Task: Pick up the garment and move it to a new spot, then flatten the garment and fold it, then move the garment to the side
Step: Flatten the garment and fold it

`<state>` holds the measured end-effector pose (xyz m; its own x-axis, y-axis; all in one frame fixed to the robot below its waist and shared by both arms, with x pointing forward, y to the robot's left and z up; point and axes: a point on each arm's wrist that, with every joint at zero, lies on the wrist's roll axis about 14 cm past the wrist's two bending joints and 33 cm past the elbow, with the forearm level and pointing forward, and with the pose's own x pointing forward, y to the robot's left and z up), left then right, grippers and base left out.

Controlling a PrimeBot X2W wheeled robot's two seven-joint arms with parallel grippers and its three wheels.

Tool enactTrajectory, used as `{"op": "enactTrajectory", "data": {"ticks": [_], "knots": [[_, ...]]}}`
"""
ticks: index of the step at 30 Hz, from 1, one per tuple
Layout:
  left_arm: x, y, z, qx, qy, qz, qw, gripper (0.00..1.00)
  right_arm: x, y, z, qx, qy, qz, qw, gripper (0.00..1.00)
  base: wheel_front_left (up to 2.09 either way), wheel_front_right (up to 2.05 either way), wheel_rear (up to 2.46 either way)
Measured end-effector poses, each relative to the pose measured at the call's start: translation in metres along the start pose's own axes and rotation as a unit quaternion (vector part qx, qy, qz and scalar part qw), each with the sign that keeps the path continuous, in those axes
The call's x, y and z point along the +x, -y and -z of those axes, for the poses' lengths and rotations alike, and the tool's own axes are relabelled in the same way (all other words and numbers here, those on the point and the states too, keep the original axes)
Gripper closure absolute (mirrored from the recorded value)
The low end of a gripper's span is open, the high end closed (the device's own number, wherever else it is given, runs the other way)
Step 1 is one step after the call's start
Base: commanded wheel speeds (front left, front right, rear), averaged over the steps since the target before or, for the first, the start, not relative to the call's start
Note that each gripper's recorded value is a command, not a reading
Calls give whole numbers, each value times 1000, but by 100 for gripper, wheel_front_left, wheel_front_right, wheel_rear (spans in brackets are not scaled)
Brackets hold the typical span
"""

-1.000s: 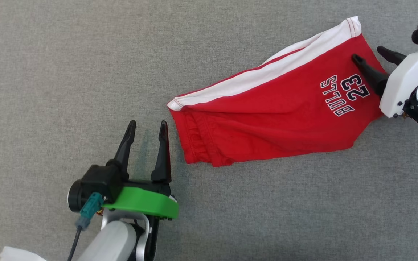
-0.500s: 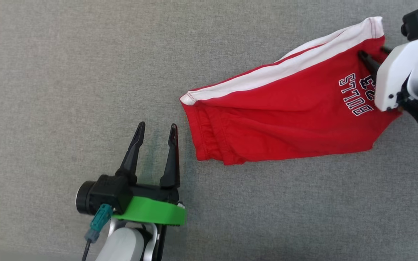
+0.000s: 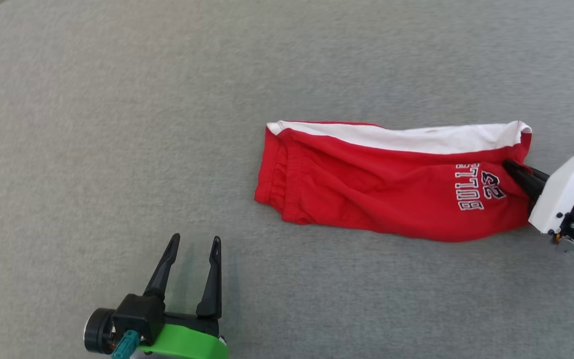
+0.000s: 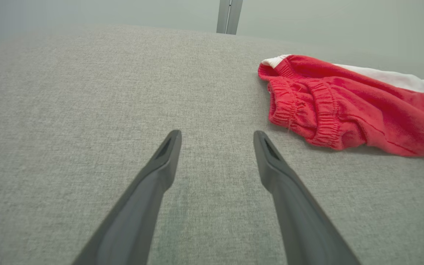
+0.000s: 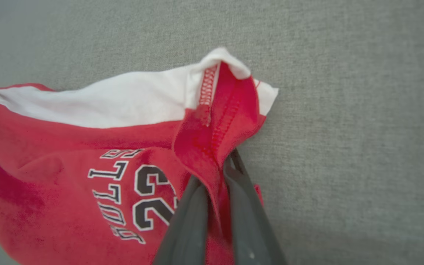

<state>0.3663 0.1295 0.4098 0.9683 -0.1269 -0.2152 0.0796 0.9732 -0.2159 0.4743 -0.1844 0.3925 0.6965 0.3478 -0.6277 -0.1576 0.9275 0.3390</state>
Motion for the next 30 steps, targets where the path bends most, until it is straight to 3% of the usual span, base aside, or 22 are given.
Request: {"op": "enactTrajectory", "data": {"ticks": [8, 13, 17, 25, 30], "knots": [[6, 37, -13, -4, 23, 67, 997, 0, -59, 59, -21, 102, 89, 84, 987, 100, 0, 0, 0], [1, 33, -13, -4, 23, 59, 998, 0, -81, 75, -53, 90, 131, 106, 982, 100, 0, 0, 0], [-4, 28, -12, -5, 21, 48, 999, 0, -81, 36, -74, 77, 144, 56, 985, 100, 0, 0, 0], [0, 49, -7, -21, 12, 75, 997, 0, -46, -87, -64, 65, 101, -73, 990, 100, 0, 0, 0], [7, 47, -5, -17, 9, 73, 997, 0, -25, -102, -58, 65, 103, -85, 989, 100, 0, 0, 0]]}}
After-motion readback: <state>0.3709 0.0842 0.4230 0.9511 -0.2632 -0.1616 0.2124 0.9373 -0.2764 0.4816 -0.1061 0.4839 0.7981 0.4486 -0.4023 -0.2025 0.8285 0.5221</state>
